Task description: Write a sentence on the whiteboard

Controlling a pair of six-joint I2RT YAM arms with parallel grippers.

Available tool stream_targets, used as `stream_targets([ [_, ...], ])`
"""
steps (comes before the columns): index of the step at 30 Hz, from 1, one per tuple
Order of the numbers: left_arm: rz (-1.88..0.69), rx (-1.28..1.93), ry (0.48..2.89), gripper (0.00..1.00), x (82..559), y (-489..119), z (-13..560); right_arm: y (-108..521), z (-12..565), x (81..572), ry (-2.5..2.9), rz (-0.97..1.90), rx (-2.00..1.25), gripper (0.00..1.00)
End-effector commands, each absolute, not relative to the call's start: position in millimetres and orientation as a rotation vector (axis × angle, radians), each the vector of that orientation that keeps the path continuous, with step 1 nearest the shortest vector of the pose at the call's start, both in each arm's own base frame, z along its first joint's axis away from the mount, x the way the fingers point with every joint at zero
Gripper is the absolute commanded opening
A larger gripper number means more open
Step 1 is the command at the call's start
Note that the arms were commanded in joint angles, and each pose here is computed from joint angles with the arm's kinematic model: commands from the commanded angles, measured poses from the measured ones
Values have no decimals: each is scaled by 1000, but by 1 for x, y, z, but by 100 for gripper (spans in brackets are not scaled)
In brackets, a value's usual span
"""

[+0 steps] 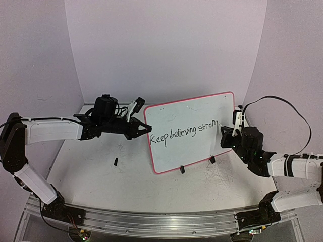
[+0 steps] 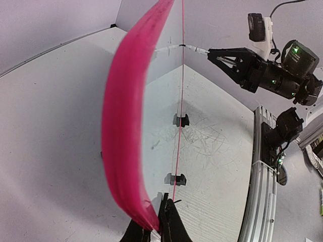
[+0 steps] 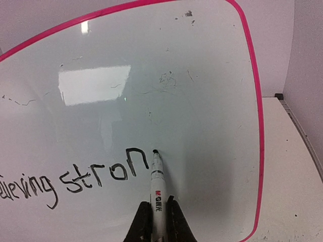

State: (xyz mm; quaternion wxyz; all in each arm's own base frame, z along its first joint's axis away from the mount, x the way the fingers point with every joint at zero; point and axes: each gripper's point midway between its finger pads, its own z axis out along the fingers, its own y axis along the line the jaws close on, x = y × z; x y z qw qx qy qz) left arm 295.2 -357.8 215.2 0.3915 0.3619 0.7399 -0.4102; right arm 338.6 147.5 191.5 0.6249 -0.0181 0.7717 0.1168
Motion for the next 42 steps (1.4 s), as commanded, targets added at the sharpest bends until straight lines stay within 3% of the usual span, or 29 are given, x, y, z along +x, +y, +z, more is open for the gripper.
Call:
stream_targets([
  [1,-878,951,1912,0,306,-345,197,151,210,341,1715,298,-45,0],
  [20,-876,948,1908,0,306,-344,200,142,176,330,1833,286,-13,0],
  [42,-874,947,1907,0,306,-344,200,149,208,348,1748,265,-12,0],
])
